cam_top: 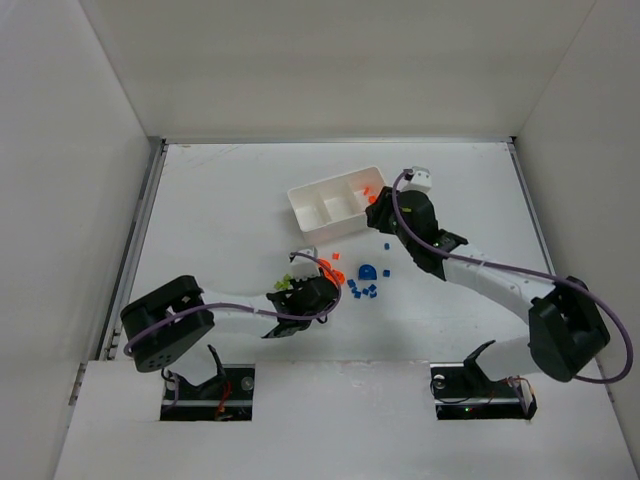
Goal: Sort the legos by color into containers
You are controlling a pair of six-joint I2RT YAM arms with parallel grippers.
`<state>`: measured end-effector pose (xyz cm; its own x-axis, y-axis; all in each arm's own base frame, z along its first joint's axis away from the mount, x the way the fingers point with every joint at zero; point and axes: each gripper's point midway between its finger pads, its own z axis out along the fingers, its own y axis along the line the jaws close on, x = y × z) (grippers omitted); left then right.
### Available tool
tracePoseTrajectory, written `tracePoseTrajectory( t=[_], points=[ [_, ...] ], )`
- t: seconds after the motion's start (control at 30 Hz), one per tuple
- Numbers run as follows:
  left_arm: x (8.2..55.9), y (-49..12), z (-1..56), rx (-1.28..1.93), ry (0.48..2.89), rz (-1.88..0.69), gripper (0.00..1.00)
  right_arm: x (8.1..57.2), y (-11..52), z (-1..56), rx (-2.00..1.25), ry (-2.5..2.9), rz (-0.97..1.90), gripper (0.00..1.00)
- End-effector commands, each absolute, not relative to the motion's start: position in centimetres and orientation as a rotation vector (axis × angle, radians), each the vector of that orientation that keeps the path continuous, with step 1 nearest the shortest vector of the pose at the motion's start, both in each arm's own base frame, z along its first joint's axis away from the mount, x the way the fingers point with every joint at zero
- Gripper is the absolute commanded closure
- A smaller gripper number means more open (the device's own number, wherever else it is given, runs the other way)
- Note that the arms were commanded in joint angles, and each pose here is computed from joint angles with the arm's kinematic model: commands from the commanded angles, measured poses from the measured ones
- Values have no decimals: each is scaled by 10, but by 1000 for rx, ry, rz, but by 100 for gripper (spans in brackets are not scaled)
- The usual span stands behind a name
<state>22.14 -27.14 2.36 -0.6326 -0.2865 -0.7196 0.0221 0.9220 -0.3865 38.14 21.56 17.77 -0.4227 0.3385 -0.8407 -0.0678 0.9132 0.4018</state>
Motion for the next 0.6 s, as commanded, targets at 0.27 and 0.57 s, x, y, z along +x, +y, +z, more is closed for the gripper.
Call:
tracePoseTrajectory(
  t=[0.27,0.57],
  points=[
    [240,-260,111,-221,2047,-553,83,306,225,153,157,1983,546,54],
    [364,-324,205,-225,1830,-744,82,262,209,122,198,2030,590,57]
  ],
)
